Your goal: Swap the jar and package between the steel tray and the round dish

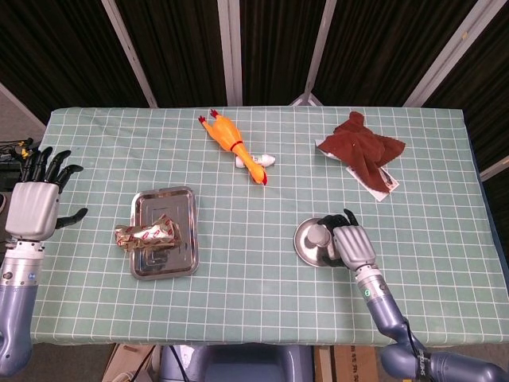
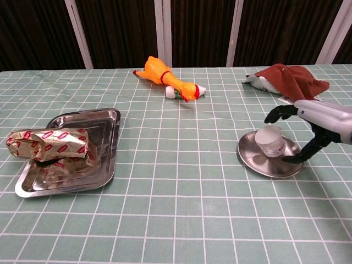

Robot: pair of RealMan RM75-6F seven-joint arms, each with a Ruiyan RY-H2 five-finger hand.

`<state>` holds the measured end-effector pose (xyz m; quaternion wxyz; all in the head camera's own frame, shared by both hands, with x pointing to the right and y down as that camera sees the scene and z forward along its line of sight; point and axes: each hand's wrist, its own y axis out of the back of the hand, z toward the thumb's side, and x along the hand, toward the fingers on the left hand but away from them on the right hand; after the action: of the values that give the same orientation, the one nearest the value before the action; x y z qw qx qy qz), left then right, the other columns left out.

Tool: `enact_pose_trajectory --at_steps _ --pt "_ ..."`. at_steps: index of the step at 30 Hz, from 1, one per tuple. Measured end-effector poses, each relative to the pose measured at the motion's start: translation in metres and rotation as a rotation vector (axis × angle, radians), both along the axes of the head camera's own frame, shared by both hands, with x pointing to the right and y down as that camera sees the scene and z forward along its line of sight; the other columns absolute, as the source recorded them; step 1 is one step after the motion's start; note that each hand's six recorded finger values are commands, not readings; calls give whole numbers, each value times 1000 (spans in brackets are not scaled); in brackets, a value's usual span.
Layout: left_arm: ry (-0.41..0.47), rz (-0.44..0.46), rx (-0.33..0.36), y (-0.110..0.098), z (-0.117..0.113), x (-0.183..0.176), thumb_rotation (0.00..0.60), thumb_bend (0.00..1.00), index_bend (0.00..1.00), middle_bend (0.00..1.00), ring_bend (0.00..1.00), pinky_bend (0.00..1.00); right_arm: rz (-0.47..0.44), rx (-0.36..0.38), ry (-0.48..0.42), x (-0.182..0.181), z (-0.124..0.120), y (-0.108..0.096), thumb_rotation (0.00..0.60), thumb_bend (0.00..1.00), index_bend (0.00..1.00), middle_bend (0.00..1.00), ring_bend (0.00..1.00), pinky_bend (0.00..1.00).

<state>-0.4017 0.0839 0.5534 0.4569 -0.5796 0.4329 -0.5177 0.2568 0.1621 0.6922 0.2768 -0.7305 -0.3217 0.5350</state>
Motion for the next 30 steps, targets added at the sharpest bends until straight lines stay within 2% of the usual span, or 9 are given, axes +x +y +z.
enact_pose_trajectory --at_steps 5,9,12,18,21,25,28,30 --pt "11 1 -1 2 -1 2 600 107 286 97 0 28 -1 15 18 7 -15 -2 600 212 208 173 101 0" --pt "19 9 -6 5 -1 4 600 107 284 96 0 28 10 48 71 24 -32 -7 600 212 206 166 94 0" --pt "23 14 -5 8 -3 5 600 106 282 84 0 28 47 94 101 41 -48 -13 600 212 205 161 93 0" --pt "-7 2 12 26 -15 -7 600 107 266 50 0 27 111 253 192 82 -90 -24 600 212 178 128 82 0" --pt "-69 -23 -21 46 -17 -21 600 106 263 50 0 27 135 319 248 108 -109 -17 600 211 161 113 77 0" --pt "-137 -96 -111 82 -18 -42 600 106 263 50 0 28 158 370 282 138 -123 9 600 212 150 88 61 0" --pt "-146 -139 -181 105 -19 -53 600 106 263 50 0 27 150 388 286 150 -130 28 600 212 134 77 50 0" --pt "-132 -148 -192 110 -21 -56 600 106 262 50 0 27 141 392 281 155 -133 40 600 212 126 72 46 0"
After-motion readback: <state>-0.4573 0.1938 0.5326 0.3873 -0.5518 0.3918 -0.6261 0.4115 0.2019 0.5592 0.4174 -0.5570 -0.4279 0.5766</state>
